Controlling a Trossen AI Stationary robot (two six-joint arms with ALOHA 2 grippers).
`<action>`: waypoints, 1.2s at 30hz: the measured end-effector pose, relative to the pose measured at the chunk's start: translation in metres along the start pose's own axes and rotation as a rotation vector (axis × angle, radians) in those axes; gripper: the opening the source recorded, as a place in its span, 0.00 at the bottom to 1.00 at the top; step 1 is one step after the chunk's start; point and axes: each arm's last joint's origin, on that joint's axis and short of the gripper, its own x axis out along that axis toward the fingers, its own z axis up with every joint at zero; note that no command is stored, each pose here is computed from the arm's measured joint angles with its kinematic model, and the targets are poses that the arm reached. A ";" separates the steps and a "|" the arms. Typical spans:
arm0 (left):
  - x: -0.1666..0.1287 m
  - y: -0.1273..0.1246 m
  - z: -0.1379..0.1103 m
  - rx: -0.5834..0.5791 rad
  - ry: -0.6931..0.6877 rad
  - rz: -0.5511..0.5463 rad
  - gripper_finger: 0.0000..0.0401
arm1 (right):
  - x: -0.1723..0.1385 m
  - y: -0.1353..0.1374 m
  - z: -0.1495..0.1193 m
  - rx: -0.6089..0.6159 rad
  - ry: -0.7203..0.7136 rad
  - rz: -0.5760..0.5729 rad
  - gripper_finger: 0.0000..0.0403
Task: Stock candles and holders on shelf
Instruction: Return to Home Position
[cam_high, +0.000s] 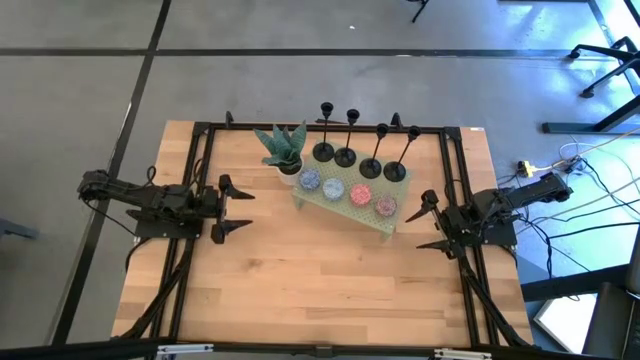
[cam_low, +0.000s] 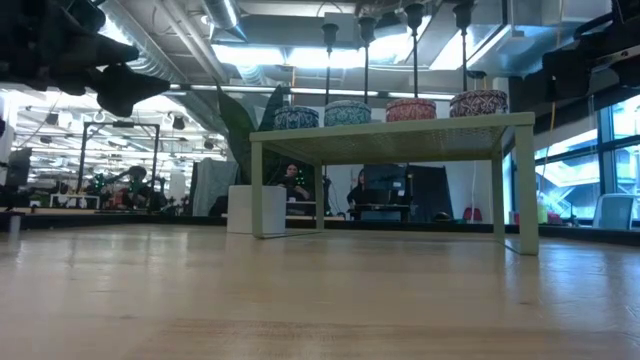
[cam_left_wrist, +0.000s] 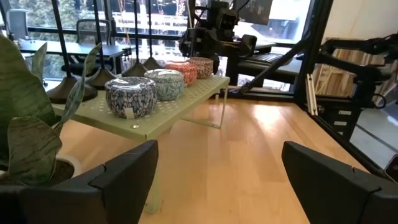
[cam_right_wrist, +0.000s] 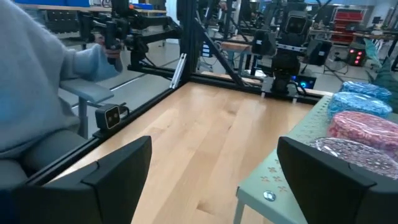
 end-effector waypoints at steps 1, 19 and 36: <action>0.000 0.000 0.000 -0.001 -0.002 0.004 0.85 | 0.000 0.000 0.000 0.000 0.000 0.000 0.87; 0.000 0.002 0.002 -0.005 -0.028 0.060 0.85 | -0.004 -0.014 0.008 0.101 -0.085 -0.488 0.87; 0.000 0.001 0.002 0.089 -0.025 0.025 0.55 | -0.002 -0.011 0.011 0.070 -0.105 -0.352 0.59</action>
